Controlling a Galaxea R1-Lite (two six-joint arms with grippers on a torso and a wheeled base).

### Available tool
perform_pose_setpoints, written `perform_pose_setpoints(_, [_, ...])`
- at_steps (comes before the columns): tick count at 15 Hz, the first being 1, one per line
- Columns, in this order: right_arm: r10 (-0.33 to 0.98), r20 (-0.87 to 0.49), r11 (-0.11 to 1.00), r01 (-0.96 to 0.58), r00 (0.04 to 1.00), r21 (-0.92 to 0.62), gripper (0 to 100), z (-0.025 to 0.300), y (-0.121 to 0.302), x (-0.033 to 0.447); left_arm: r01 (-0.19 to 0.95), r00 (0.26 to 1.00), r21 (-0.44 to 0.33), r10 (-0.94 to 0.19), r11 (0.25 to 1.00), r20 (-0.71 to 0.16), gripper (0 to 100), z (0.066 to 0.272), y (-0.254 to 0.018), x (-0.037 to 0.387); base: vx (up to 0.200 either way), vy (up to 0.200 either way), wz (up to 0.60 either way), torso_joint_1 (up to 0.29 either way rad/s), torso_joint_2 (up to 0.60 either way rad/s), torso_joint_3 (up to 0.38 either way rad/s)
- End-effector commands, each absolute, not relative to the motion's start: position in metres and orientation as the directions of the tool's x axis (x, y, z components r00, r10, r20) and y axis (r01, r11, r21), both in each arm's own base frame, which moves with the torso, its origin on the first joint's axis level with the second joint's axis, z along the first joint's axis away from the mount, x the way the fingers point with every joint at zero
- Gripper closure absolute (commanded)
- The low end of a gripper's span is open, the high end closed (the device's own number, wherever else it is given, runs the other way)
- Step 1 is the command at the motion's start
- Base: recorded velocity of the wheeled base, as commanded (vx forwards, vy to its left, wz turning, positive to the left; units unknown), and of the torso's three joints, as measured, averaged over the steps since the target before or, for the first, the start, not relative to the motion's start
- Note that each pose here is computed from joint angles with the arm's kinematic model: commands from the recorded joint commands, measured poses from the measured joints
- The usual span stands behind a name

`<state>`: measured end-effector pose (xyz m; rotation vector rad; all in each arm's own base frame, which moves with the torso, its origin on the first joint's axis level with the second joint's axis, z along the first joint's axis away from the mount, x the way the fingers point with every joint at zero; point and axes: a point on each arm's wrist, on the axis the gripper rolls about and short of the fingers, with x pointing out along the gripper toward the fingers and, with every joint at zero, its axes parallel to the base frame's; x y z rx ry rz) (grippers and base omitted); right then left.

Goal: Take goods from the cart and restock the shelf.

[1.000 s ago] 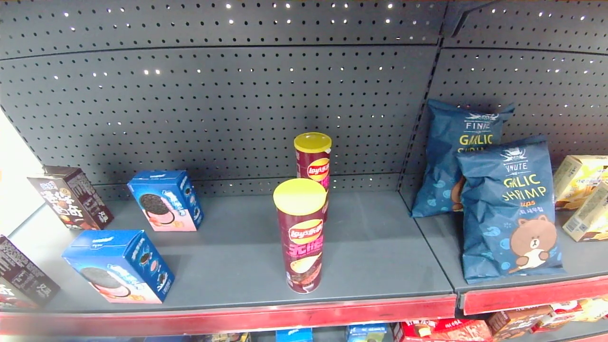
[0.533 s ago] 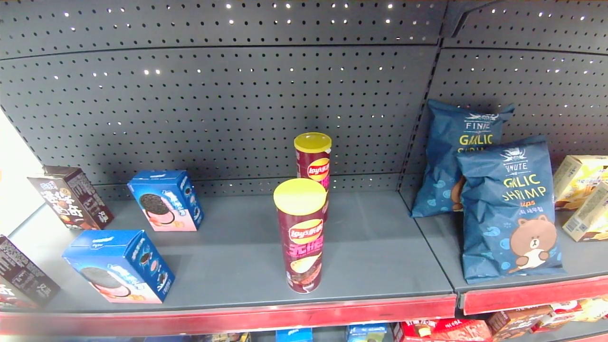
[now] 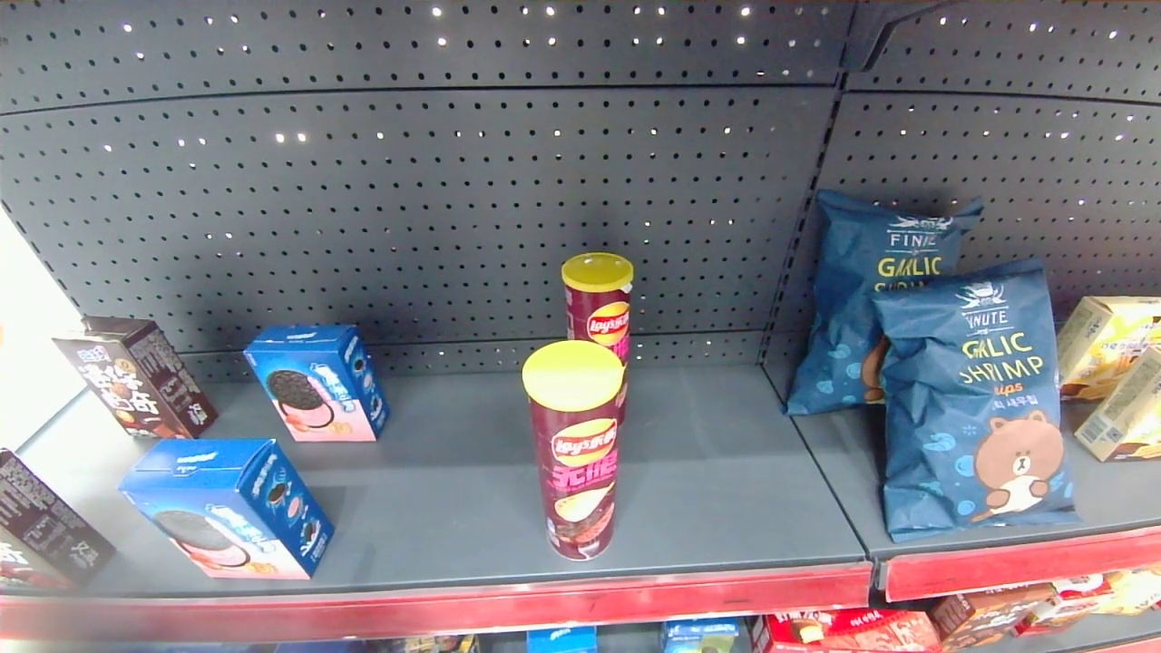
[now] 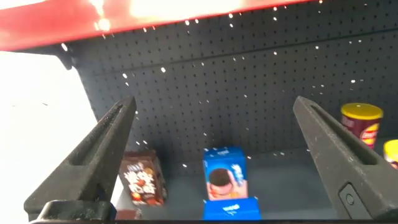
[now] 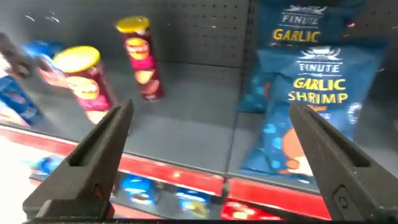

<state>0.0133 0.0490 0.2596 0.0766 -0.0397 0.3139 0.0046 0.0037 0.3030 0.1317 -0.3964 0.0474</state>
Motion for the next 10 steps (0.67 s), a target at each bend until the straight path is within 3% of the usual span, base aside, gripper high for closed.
perform_pose_setpoints(1, [0.184, 0.017, 0.978, -0.185, 0.983, 0.099, 0, 0.26, 0.041, 0.017, -0.075, 0.918, 0.117, 0.023, 0.99, 0.395, 0, 0.308, 0.004, 0.005, 0.0, 0.0, 0.0, 0.0, 0.0, 0.0])
perform_pose_setpoints(6, [0.062, 0.004, 0.995, -0.062, 0.998, 0.072, 0, 0.259, 0.048, 0.02, -0.073, 0.929, 0.124, 0.022, 0.99, 0.369, 0, 0.298, 0.003, 0.008, 0.0, 0.0, 0.0, 0.0, 0.0, 0.0])
perform_pose_setpoints(7, [0.036, 0.004, 0.998, -0.036, 0.999, 0.052, 0, 0.257, 0.051, 0.021, -0.07, 0.928, 0.114, 0.022, 0.991, 0.371, 0, 0.284, 0.005, -0.001, 0.0, 0.0, 0.0, 0.0, 0.0, 0.0])
perform_pose_setpoints(10, [0.083, 0.004, 0.997, -0.083, 0.997, 0.0, 0, 0.264, 0.051, 0.019, -0.074, 0.91, 0.1, 0.026, 0.992, 0.413, 0, 0.294, 0.007, -0.009, 0.0, 0.0, 0.0, 0.0, 0.0, 0.0])
